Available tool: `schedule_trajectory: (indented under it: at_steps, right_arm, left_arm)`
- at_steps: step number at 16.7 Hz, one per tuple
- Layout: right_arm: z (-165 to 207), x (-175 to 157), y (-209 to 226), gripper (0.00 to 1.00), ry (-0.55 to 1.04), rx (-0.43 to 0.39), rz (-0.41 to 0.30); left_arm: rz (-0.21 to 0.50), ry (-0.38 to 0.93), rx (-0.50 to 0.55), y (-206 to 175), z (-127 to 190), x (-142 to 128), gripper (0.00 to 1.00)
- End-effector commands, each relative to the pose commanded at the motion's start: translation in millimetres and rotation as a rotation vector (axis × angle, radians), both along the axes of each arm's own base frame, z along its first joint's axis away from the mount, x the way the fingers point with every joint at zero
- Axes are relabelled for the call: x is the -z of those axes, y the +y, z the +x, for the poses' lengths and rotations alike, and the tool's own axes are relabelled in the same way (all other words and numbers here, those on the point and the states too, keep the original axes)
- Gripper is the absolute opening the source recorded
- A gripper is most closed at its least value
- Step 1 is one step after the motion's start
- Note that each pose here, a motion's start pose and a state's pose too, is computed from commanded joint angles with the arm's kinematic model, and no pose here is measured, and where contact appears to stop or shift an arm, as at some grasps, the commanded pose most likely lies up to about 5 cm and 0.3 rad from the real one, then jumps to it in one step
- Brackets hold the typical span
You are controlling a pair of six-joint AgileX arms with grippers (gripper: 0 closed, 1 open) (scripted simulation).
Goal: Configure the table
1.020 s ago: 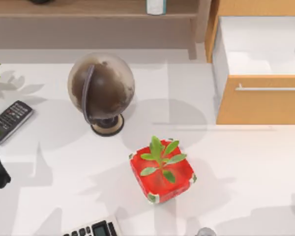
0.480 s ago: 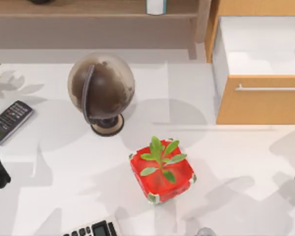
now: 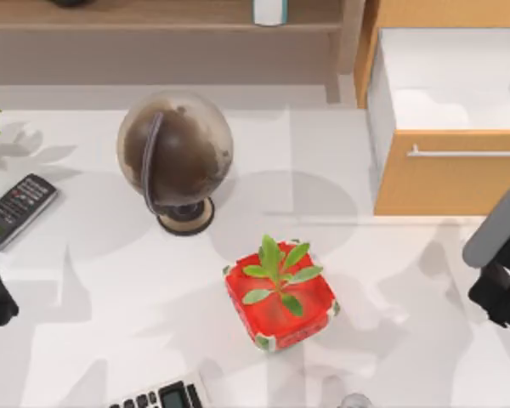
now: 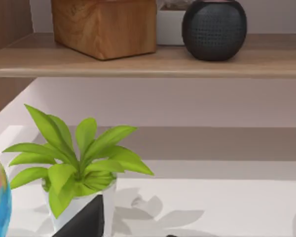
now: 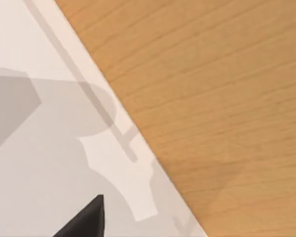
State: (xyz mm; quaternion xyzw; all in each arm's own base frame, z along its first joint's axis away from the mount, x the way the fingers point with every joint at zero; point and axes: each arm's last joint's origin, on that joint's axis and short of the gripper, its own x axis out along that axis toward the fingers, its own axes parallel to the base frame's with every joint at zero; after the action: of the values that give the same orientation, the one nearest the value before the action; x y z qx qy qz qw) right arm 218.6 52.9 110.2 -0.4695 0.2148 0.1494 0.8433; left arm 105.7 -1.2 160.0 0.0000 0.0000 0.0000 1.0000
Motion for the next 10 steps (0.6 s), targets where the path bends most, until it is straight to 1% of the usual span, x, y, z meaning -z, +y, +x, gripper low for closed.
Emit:
schedule_trajectory:
  at_steps: [2,5,7,10]
  right_arm:
    - [-0.8,6.5,6.3,1.0,-0.1,-0.061,-0.097]
    - [-2.1,13.2,12.7,1.0,-0.238,-0.115,-0.237]
    - [-1.2,15.6,15.3,1.0,-0.321,-0.128,-0.321]
    - [2.2,17.9,17.7,1.0,-0.424,-0.122,-0.43]
  left_arm:
    - [0.0,0.0,0.0,0.0,0.0,0.0,1.0]
    - [0.0,0.0,0.0,0.0,0.0,0.0,1.0]
    - [0.0,0.0,0.0,0.0,0.0,0.0,1.0]
    - [0.0,0.0,0.0,0.0,0.0,0.0,1.0]
